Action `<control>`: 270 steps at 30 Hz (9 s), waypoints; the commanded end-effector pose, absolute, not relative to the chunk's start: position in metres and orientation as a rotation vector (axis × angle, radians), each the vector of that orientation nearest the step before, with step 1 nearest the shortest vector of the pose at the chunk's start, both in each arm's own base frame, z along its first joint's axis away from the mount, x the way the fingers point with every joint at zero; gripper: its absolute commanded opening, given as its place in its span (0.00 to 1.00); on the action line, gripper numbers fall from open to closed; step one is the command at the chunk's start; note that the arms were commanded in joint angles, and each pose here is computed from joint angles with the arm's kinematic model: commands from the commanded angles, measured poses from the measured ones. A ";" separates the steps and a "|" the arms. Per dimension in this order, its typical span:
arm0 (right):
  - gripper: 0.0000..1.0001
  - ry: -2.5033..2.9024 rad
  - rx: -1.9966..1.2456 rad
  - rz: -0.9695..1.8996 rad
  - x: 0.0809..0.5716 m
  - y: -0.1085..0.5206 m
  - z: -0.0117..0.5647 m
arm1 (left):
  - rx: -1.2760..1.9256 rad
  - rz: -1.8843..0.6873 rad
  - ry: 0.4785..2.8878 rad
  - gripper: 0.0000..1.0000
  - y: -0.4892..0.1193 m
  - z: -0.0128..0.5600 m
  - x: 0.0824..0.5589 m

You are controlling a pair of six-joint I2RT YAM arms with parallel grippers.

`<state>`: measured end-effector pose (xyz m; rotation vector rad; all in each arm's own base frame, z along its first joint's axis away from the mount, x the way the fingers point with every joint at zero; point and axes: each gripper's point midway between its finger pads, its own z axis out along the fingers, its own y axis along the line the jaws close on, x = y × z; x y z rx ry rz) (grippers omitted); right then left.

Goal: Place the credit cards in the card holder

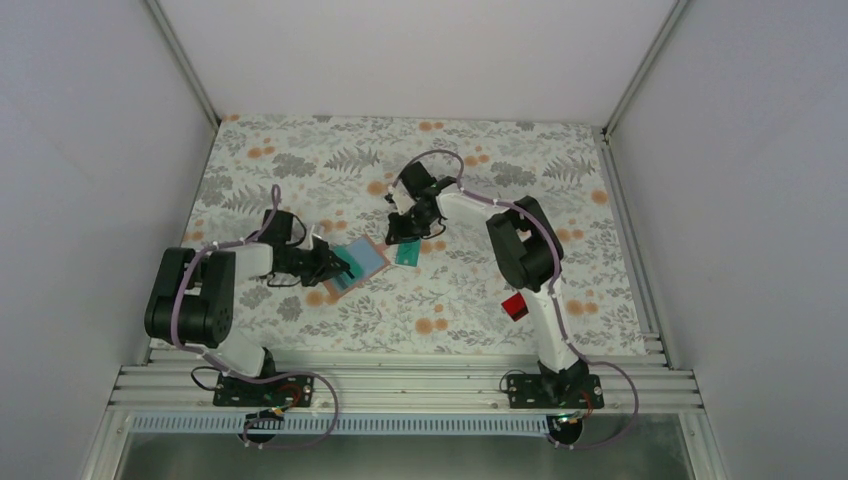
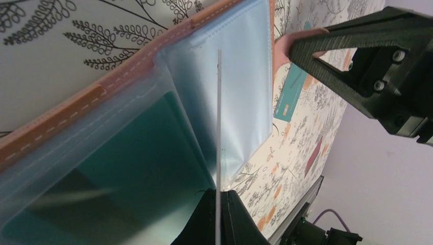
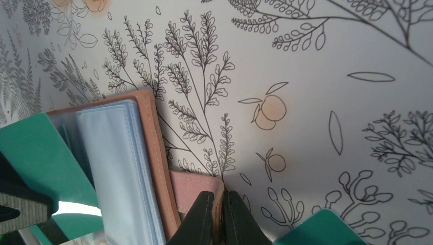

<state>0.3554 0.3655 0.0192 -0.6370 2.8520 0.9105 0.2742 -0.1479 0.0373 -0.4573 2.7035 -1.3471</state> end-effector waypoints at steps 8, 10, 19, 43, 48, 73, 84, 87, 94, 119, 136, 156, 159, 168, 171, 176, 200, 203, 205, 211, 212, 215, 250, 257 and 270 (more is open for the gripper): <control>0.04 2.940 -0.626 0.919 0.332 0.358 0.006 | -0.534 -1.412 2.660 0.02 -0.150 0.038 0.279; 0.04 2.942 -0.627 0.911 0.332 0.357 0.006 | -0.553 -1.378 2.673 0.02 -0.148 0.038 0.277; 0.04 2.947 -0.641 0.904 0.330 0.355 0.005 | -0.642 -1.311 2.684 0.02 -0.140 0.029 0.266; 0.04 2.962 -0.696 0.909 0.321 0.352 -0.002 | -0.790 -1.096 2.592 0.02 -0.116 0.027 0.286; 0.04 2.965 -0.701 0.917 0.321 0.352 -0.003 | -0.770 -1.098 2.582 0.02 -0.117 0.025 0.291; 0.04 2.970 -0.685 0.937 0.323 0.355 -0.003 | -0.517 -0.837 2.636 0.02 -0.113 0.043 0.311; 0.04 2.976 -0.677 0.934 0.322 0.355 -0.004 | -0.445 -0.953 2.629 0.02 -0.135 0.040 0.311; 0.04 2.981 -0.666 0.938 0.321 0.354 -0.005 | -0.431 -1.004 2.621 0.02 -0.140 0.042 0.308; 0.04 2.994 -0.649 0.922 0.319 0.351 -0.009 | -0.362 -1.081 2.603 0.02 -0.148 0.046 0.299; 0.25 2.987 -0.672 0.829 0.327 0.344 0.001 | -0.333 -1.201 2.558 0.02 -0.154 0.042 0.287; 0.45 2.765 -0.774 1.005 0.331 0.359 0.091 | -0.294 -1.213 2.587 0.02 -0.157 0.034 0.289; 0.04 2.931 -0.699 0.972 0.320 0.363 0.000 | -0.273 -1.244 2.641 0.02 -0.161 0.027 0.286; 0.04 2.959 -0.679 0.908 0.319 0.355 -0.011 | -0.286 -1.223 2.686 0.02 -0.158 0.021 0.282; 0.04 2.995 -0.643 0.843 0.314 0.344 -0.020 | -0.380 -1.211 2.796 0.02 -0.153 0.005 0.268; 0.04 2.998 -0.643 0.839 0.314 0.343 -0.021 | -0.386 -1.251 2.819 0.02 -0.156 0.003 0.263; 0.04 2.995 -0.647 0.844 0.314 0.344 -0.021 | -0.396 -1.280 2.866 0.02 -0.158 0.000 0.256; 0.04 2.945 -0.698 0.887 0.321 0.354 -0.010 | -0.388 -1.399 3.013 0.02 -0.166 -0.008 0.247; 0.04 2.940 -0.704 0.891 0.321 0.354 -0.010 | -0.356 -1.397 3.030 0.02 -0.167 -0.011 0.250; 0.04 2.940 -0.706 0.895 0.321 0.355 -0.010 | -0.343 -1.400 3.040 0.02 -0.167 -0.012 0.254; 0.04 2.937 -0.718 0.909 0.321 0.357 -0.010 | -0.316 -1.382 3.069 0.03 -0.168 -0.014 0.262; 0.04 2.937 -0.720 0.908 0.322 0.357 -0.010 | -0.306 -1.381 3.074 0.03 -0.169 -0.014 0.263; 0.04 2.936 -0.728 0.907 0.322 0.357 -0.010 | -0.279 -1.327 3.094 0.09 -0.166 -0.013 0.268; 0.04 2.932 -0.745 0.984 0.325 0.367 -0.008 | -0.256 -0.820 3.182 0.82 -0.140 0.015 0.269; 0.04 2.930 -0.748 0.988 0.326 0.367 -0.008 | -0.258 -0.816 3.188 0.81 -0.154 0.012 0.277; 0.04 2.939 -0.744 0.997 0.325 0.367 -0.010 | -0.209 -0.833 3.195 0.79 -0.185 0.014 0.291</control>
